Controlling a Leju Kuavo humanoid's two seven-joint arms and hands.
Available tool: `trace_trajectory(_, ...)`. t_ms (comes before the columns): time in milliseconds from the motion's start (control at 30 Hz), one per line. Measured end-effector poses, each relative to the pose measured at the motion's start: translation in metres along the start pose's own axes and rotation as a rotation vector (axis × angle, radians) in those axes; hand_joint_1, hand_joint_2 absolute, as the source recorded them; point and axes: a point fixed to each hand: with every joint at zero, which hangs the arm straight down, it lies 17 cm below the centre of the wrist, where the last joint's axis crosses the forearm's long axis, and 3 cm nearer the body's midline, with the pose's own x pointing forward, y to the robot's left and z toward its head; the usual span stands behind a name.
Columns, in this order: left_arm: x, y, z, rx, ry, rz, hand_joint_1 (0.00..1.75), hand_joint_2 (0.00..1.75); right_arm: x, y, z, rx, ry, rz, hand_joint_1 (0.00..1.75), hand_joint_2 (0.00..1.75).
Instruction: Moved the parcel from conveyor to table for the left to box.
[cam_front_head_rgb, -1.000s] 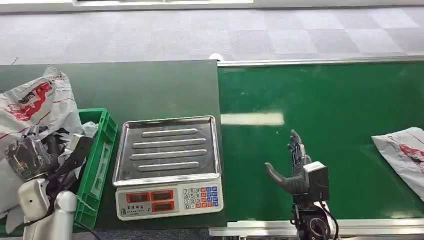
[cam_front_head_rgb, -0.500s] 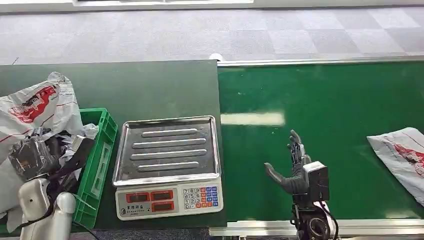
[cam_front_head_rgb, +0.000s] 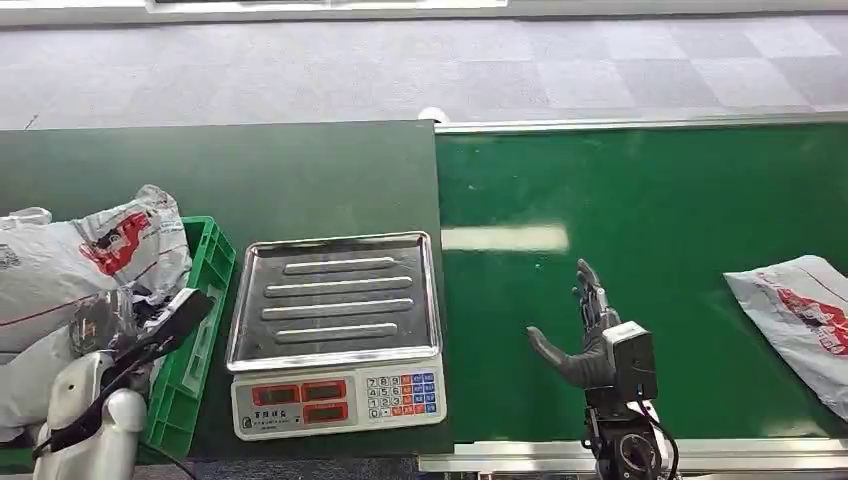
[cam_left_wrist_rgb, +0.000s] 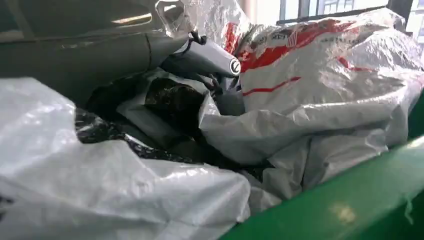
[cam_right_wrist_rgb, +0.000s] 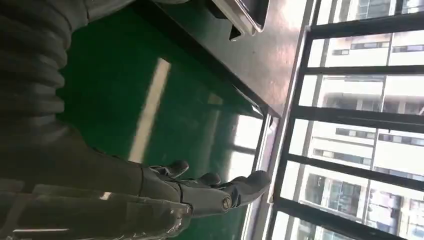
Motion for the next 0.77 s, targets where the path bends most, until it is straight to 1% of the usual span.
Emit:
trace_trajectory(100,-0.001,-0.002,0.0,-0.01,-0.01,-0.014,0.0,1.75,0.0,0.0,0.0,0.001,0.001,0.001,0.0,1.75)
trace_trajectory(233,-0.003,0.006,-0.001,0.035,-0.009,-0.035,0.0,1.75,-0.001,0.0,0.0,-0.001,0.005,0.001,0.0,1.75)
trace_trajectory(267,-0.002,0.008,-0.001,0.045,-0.008,-0.036,0.0,0.0,-0.001,-0.001,0.0,-0.001,0.006,0.001,0.0,1.75)
trace_trajectory(400,-0.002,0.036,-0.001,0.185,0.0,-0.008,0.0,0.0,-0.002,0.0,0.0,-0.003,0.009,-0.002,0.0,1.75)
trace_trajectory(567,0.011,0.097,0.013,0.465,-0.068,0.174,0.0,0.0,-0.002,0.0,0.001,-0.009,0.012,-0.008,0.0,1.75)
trace_trajectory(767,0.017,0.142,0.037,0.685,-0.132,0.317,0.0,0.0,-0.003,-0.001,0.002,-0.024,0.014,-0.016,0.0,1.75)
